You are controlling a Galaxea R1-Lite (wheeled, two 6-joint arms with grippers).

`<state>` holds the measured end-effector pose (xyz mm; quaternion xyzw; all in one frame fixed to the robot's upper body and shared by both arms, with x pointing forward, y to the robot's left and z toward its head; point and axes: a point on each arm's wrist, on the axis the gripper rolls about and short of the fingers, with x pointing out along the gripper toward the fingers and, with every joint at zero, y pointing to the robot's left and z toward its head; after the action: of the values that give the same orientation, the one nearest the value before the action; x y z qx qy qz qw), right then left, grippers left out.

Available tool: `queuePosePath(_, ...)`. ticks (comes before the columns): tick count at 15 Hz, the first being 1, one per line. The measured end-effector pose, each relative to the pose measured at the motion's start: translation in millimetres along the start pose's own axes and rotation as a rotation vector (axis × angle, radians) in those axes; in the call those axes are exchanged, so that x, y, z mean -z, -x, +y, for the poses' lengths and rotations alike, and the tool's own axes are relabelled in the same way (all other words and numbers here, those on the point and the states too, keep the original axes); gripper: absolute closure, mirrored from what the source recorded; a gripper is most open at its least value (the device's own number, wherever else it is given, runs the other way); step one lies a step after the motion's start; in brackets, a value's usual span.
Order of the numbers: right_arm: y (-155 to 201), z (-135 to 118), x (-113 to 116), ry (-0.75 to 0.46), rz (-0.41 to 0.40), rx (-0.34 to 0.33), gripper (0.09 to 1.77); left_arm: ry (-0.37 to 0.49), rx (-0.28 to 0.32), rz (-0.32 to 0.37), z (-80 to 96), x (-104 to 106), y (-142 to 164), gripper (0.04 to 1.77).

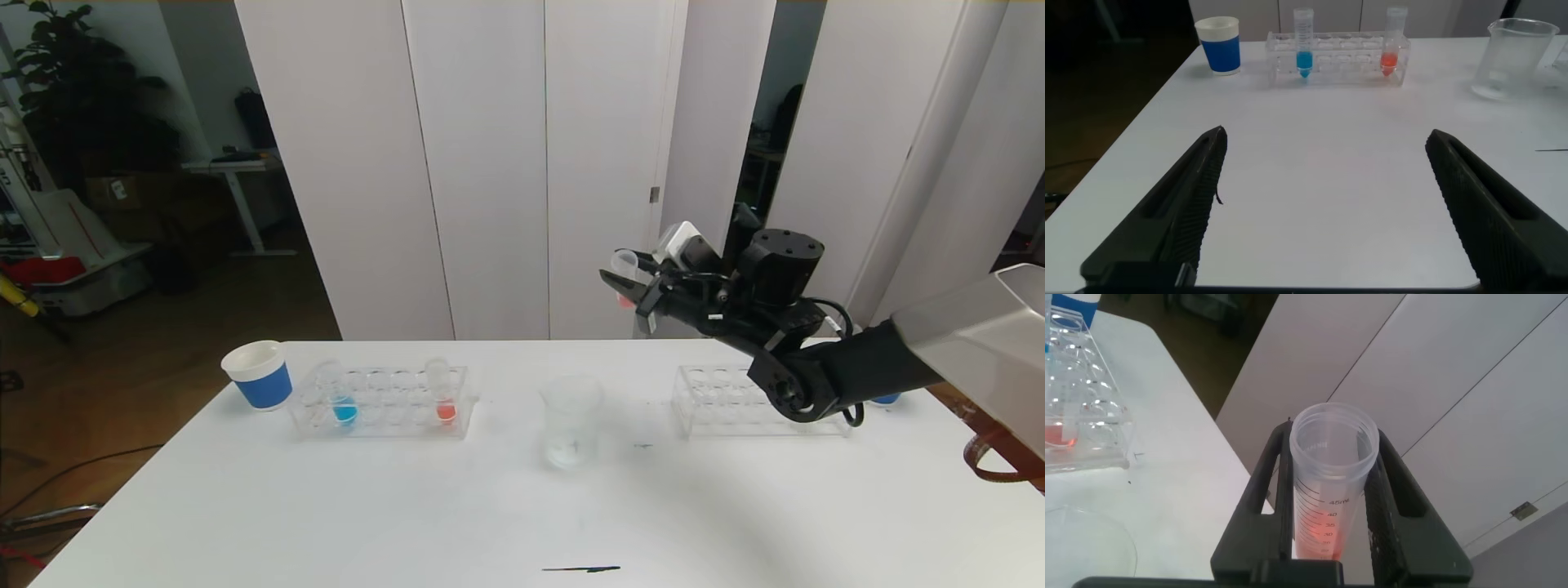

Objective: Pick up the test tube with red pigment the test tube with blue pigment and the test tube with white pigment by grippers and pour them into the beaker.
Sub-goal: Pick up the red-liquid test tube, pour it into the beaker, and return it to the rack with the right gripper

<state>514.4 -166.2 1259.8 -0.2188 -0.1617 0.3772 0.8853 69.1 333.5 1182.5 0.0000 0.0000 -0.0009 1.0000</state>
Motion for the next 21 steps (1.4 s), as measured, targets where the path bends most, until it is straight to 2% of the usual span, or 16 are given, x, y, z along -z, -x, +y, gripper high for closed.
queuePosePath(1,-1,2,2,0.038,0.000,-0.010,1.28,0.000,0.000,0.000,0.0,0,0,0.07)
queuePosePath(4,-2,7,0,0.121,-0.047,-0.095,1.28,0.000,0.000,0.000,0.0,0,0,0.07)
queuePosePath(8,0,6,-8,0.243,-0.090,-0.116,1.28,0.000,0.000,0.000,0.0,0,0,0.07)
queuePosePath(10,3,6,-9,0.315,-0.123,-0.167,1.28,0.000,0.000,0.000,0.0,0,0,0.07)
queuePosePath(13,2,6,-8,0.426,-0.122,-0.190,1.28,0.000,0.000,0.000,0.0,0,0,0.07)
queuePosePath(16,0,10,-6,0.564,-0.145,-0.243,1.28,0.000,0.000,0.000,0.0,0,0,0.07)
queuePosePath(21,-7,18,-5,0.741,-0.197,-0.255,1.28,0.000,0.000,0.000,0.0,0,0,0.07)
